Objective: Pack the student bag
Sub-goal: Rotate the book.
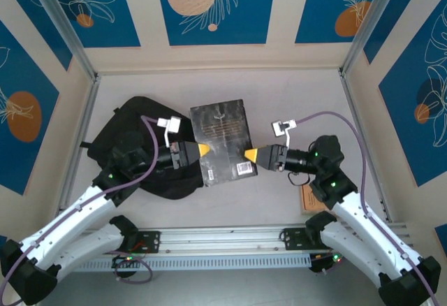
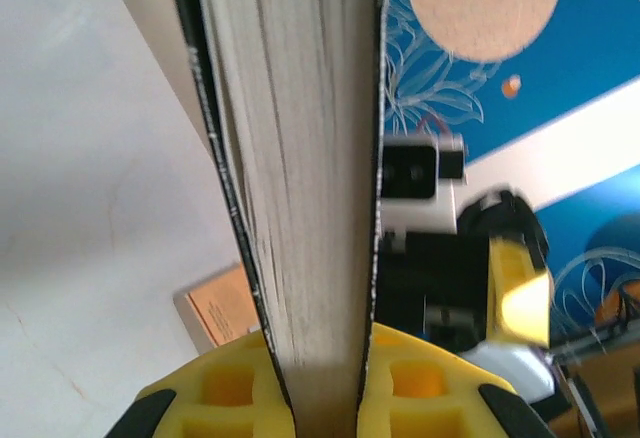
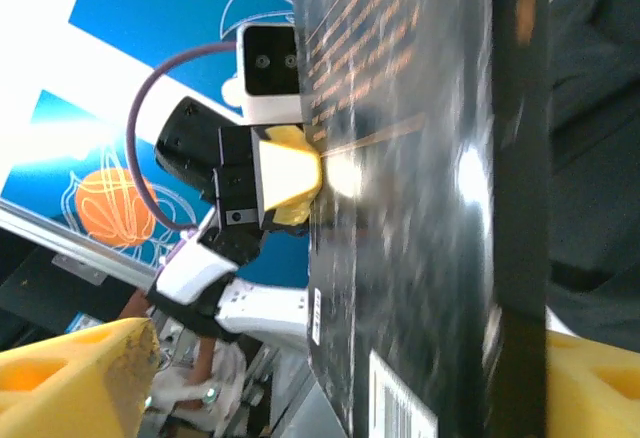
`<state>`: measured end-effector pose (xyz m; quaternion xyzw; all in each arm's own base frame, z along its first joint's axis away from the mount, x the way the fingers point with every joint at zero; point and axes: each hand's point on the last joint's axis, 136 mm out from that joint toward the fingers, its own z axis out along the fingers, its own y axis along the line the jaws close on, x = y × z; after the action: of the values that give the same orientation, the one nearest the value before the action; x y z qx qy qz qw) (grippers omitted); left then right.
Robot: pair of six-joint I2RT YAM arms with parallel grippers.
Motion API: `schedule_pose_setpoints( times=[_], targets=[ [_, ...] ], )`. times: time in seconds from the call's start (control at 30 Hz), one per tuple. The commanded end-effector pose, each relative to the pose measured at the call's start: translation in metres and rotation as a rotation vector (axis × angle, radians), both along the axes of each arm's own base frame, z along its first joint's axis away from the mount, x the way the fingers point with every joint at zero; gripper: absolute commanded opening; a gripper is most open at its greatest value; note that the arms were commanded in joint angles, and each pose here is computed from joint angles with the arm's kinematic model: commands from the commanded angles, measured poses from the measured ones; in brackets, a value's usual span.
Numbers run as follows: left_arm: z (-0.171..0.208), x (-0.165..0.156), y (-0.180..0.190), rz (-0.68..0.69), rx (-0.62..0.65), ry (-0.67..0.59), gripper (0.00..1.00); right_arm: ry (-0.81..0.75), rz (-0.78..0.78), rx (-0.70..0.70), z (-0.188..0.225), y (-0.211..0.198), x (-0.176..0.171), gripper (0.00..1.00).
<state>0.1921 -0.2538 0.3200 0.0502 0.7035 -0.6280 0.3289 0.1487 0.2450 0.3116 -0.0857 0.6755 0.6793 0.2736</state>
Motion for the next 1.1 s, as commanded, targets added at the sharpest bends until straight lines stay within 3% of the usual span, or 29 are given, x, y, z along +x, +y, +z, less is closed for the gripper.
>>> schedule_pose_setpoints(
  times=[0.0,0.2,0.33,0.47,0.57,0.67,0.73,0.87,1.0,1.07],
  targets=[
    [0.04,0.025,0.02,0.193,-0.196,-0.049,0.0,-0.013,-0.193,0.155,0.022,-0.002,0.018,0.91],
    [0.033,0.03,0.013,0.221,-0.221,-0.008,0.0,-0.022,-0.253,0.197,0.019,0.024,0.025,0.92],
    [0.029,0.026,0.008,0.214,-0.208,-0.005,0.0,-0.026,-0.3,0.239,0.025,0.033,0.037,0.82],
    [0.021,0.025,0.007,0.208,-0.201,0.012,0.0,-0.023,-0.359,0.264,0.029,0.032,0.049,0.61],
    [0.015,0.024,0.005,0.2,-0.184,0.024,0.0,0.003,-0.41,0.256,0.022,0.03,0.059,0.34],
    [-0.001,0.022,0.003,0.194,-0.086,0.042,0.0,0.052,-0.464,0.239,0.003,0.019,0.067,0.03],
    [-0.017,0.023,0.01,0.227,0.054,0.049,0.01,0.077,-0.495,0.202,-0.01,0.009,0.069,0.0],
    [-0.048,0.03,0.052,0.383,0.421,0.039,0.5,0.113,-0.557,0.029,-0.039,-0.013,0.064,0.0],
    [-0.079,0.046,0.088,0.447,0.811,0.117,0.68,0.181,-0.601,-0.118,-0.08,-0.038,0.058,0.0],
    [-0.099,0.054,0.094,0.433,0.928,0.208,0.73,0.215,-0.607,-0.146,-0.098,-0.046,0.055,0.0]
  ],
)
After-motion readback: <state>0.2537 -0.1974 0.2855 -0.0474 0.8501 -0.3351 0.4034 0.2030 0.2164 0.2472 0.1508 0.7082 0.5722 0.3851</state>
